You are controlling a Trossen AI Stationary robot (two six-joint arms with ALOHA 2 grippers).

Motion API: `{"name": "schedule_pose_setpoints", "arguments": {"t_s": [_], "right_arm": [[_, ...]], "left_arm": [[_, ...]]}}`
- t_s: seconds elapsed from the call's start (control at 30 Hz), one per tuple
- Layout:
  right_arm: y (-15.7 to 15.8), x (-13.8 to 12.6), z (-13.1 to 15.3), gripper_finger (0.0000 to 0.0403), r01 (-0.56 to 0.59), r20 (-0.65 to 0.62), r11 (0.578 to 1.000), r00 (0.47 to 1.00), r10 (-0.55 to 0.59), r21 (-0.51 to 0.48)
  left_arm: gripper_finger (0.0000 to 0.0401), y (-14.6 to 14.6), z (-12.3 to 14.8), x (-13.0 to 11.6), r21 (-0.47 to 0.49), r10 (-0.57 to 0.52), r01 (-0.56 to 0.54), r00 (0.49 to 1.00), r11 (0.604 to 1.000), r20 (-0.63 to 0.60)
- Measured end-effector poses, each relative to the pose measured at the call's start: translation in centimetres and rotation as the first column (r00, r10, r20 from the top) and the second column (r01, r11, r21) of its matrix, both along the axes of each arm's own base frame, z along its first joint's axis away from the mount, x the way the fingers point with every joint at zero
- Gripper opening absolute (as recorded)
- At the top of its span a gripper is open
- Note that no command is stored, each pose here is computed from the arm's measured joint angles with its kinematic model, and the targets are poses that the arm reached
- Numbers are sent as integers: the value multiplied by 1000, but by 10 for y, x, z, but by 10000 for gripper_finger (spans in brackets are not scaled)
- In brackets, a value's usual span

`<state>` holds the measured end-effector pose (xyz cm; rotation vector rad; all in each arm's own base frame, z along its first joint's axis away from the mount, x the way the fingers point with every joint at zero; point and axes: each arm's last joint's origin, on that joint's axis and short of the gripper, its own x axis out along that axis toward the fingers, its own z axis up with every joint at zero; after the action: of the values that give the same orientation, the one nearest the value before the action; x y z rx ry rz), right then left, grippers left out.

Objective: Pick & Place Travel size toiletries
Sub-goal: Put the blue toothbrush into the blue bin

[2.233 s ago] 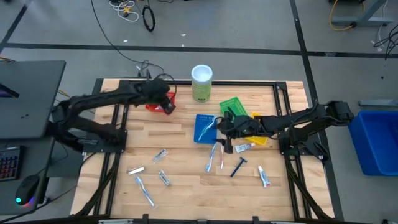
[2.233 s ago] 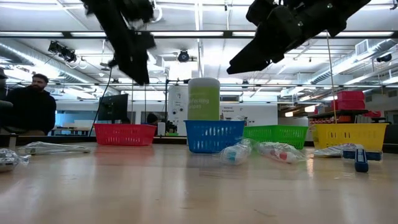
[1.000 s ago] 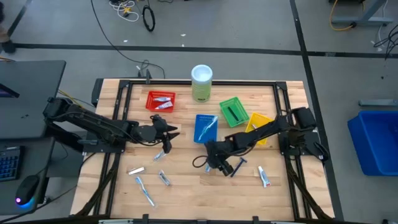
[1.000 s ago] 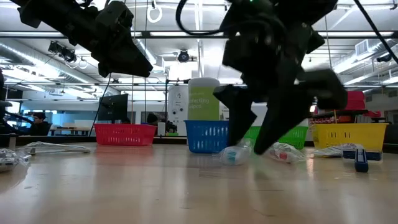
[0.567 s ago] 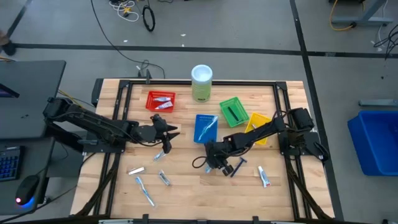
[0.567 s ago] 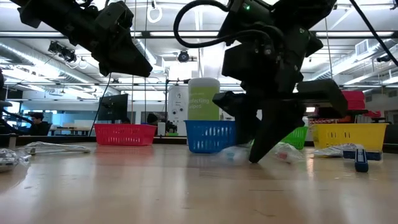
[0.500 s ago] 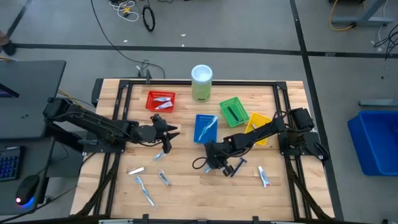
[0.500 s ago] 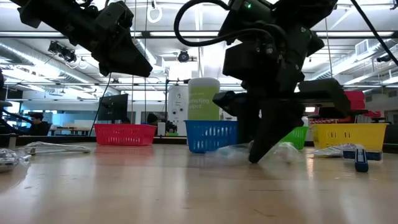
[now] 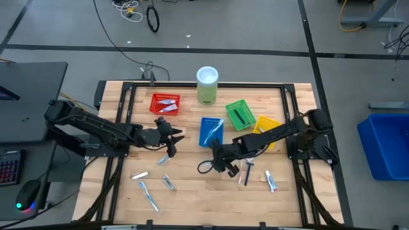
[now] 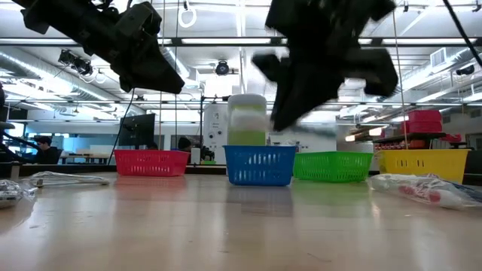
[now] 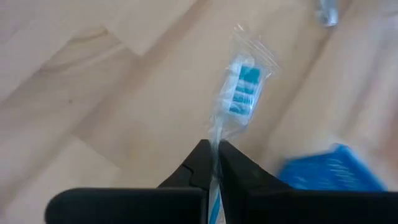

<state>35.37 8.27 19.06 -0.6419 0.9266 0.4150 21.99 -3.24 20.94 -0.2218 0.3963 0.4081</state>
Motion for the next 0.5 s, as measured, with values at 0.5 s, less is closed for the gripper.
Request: {"name": "schedule_pose_setpoints", "arguments": {"t_s": [0.5], "right_arm": [[-73,4,20,18,-132,-101,811,991,91,-570]], "left_arm": [[136,1,0,0,16,29,-29,1000,999,1]]}}
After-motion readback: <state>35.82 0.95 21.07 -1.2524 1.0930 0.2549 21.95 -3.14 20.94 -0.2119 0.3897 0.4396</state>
